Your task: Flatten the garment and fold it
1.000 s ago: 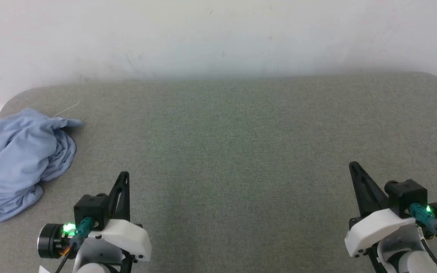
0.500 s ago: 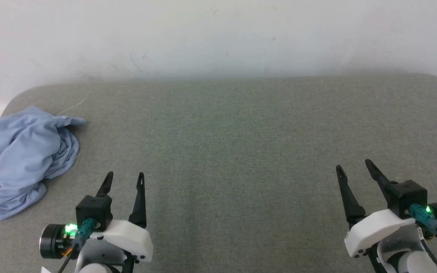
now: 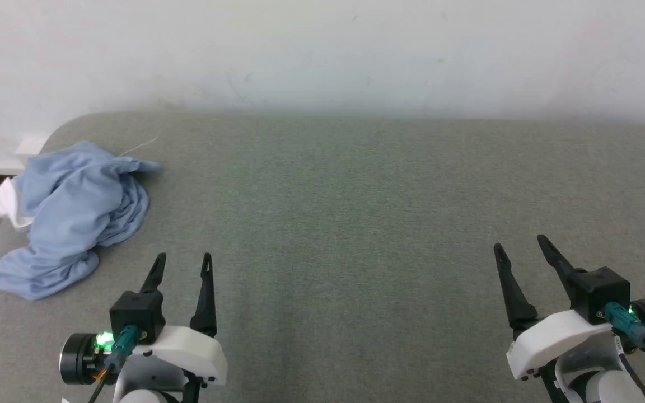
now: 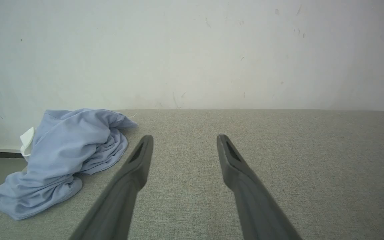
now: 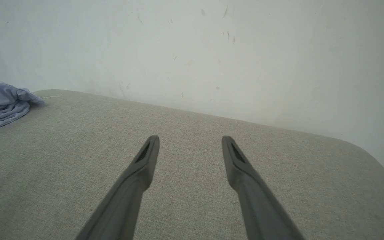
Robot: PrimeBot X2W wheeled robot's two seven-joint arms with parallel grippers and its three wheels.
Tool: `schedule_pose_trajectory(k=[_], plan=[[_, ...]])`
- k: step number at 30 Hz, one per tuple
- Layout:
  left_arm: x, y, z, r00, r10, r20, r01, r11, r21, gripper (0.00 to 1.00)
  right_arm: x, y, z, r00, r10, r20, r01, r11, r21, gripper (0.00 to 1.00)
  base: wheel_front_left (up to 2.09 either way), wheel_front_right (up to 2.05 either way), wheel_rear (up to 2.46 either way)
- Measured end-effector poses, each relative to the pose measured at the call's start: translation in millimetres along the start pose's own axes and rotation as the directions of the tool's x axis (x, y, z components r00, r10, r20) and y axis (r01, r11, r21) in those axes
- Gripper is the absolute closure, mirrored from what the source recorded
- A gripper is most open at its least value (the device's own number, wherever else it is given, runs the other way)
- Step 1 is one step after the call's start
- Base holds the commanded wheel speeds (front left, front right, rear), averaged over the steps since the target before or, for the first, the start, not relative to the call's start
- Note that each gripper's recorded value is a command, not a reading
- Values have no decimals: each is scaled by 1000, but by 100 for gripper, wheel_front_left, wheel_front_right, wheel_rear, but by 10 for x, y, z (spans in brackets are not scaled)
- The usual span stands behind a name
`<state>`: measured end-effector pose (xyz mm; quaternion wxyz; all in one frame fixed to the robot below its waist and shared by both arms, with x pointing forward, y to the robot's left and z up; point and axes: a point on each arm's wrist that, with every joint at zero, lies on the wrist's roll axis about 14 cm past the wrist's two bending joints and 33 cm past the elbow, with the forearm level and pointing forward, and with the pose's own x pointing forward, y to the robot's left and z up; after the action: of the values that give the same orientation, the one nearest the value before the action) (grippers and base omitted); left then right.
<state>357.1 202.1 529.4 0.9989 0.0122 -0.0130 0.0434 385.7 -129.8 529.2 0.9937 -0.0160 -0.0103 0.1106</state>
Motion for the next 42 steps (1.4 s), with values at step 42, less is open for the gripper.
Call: schedule_pose_trajectory(k=[42], plan=[[-595, 828, 73, 946, 320, 61, -318, 947, -41, 0, 406, 1001, 20, 956, 291, 40, -293, 955, 42, 0, -6, -6, -6]])
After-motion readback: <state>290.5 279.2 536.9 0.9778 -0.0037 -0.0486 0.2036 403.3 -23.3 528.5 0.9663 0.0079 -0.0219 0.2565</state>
